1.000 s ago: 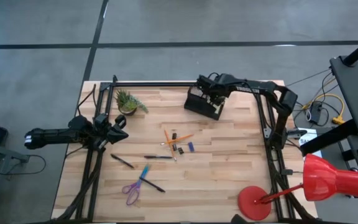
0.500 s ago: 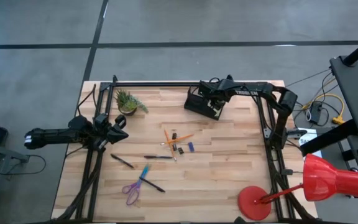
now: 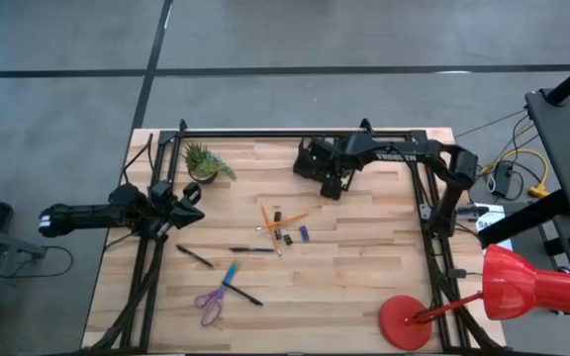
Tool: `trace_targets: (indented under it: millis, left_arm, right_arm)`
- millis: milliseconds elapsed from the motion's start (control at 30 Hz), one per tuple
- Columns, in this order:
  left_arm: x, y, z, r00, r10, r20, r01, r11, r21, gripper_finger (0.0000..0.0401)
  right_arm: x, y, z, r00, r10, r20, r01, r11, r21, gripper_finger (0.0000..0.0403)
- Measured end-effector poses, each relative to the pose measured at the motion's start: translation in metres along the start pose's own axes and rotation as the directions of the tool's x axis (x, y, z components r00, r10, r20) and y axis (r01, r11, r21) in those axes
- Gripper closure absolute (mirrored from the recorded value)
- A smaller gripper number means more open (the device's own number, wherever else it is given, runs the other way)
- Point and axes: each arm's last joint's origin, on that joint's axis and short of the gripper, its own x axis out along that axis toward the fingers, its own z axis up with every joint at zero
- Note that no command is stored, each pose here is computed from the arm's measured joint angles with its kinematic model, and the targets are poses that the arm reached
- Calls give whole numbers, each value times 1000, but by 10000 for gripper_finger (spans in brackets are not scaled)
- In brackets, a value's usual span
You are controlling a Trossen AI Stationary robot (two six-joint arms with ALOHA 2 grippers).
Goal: Pick and place office supplies into organizer
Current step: Adjust the black desk organizer
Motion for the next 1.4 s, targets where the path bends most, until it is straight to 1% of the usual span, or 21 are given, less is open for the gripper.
trace_targets:
  millis: [67, 133, 200, 233, 333, 400, 467, 500, 533, 600, 633, 667, 700, 767, 833, 933, 967, 1033, 1133, 1233, 1400]
  left_arm:
    - [0, 0, 0, 1000, 0, -1, 0, 1000, 0, 401]
    - [0, 0, 0, 1000, 0, 0, 0, 1000, 0, 401]
    - [0, 0, 0, 1000, 0, -1, 0, 1000, 0, 401]
    - [0, 0, 0, 1000, 0, -1, 0, 1000, 0, 401]
    - [0, 0, 0, 1000, 0, 0, 0, 1000, 0, 401]
    - [0, 0, 0, 1000, 0, 0, 0, 1000, 0, 401]
    - [0, 0, 0, 1000, 0, 0, 0, 1000, 0, 401]
    - [0, 0, 0, 1000, 0, 0, 0, 1000, 0, 401]
    - [0, 0, 0, 1000, 0, 0, 0, 1000, 0, 401]
    - [0, 0, 0, 1000, 0, 0, 0, 1000, 0, 401]
    - [0, 0, 0, 1000, 0, 0, 0, 1000, 0, 401]
    - [0, 0, 0, 1000, 0, 0, 0, 1000, 0, 401]
    - [0, 0, 0, 1000, 0, 0, 0, 1000, 0, 401]
    - [0, 0, 0, 1000, 0, 0, 0, 1000, 0, 401]
    - [0, 0, 0, 1000, 0, 0, 0, 1000, 0, 401]
    - [0, 0, 0, 1000, 0, 0, 0, 1000, 0, 401]
    - [0, 0, 0, 1000, 0, -1, 0, 1000, 0, 401]
    - [0, 0, 0, 1000, -1, 0, 1, 1000, 1, 401]
    - [0, 0, 0, 1000, 0, 0, 0, 1000, 0, 401]
    - [0, 0, 0, 1000, 0, -1, 0, 1000, 0, 401]
    - [0, 0, 0, 1000, 0, -1, 0, 1000, 0, 401]
  right_arm:
    - [-5, 18, 2, 1000, 2, 19, 1, 993, -121, 192]
    - [-9, 32, 7, 997, -44, 64, 57, 976, -208, 193]
    - [-17, 40, 15, 989, -58, 134, 88, 970, -226, 196]
    - [-24, 39, 21, 985, -36, 167, 70, 976, -207, 199]
    - [-45, 22, 38, 966, 39, 255, -20, 997, -77, 211]
    - [-59, 0, 46, 952, 13, 305, -25, 999, 34, 219]
    - [-72, -30, 52, 935, -28, 352, -40, 982, 184, 226]
    - [-78, -47, 53, 927, -53, 372, -55, 961, 272, 229]
    - [-82, -65, 53, 920, -83, 384, -72, 925, 372, 233]
    - [-84, -98, 49, 919, -132, 372, -102, 831, 547, 244]
    - [-82, -112, 46, 925, -146, 350, -107, 786, 609, 252]
    - [-78, -123, 44, 933, -145, 329, -111, 754, 647, 261]
    - [-74, -130, 42, 940, -129, 316, -124, 734, 668, 273]
    - [-64, -138, 42, 948, -79, 308, -168, 699, 696, 302]
    - [-53, -138, 45, 953, -50, 299, -188, 676, 712, 334]
    - [-33, -138, 51, 964, -86, 250, -138, 641, 755, 379]
    - [-26, -140, 53, 965, -112, 236, -115, 630, 768, 387]
    - [-11, -141, 58, 964, -154, 215, -85, 587, 805, 390]
    - [7, -143, 66, 958, -169, 232, -106, 543, 833, 390]
    - [25, -144, 73, 963, -150, 222, -108, 541, 834, 390]
    - [48, -140, 79, 979, -43, 197, -139, 565, 813, 390]
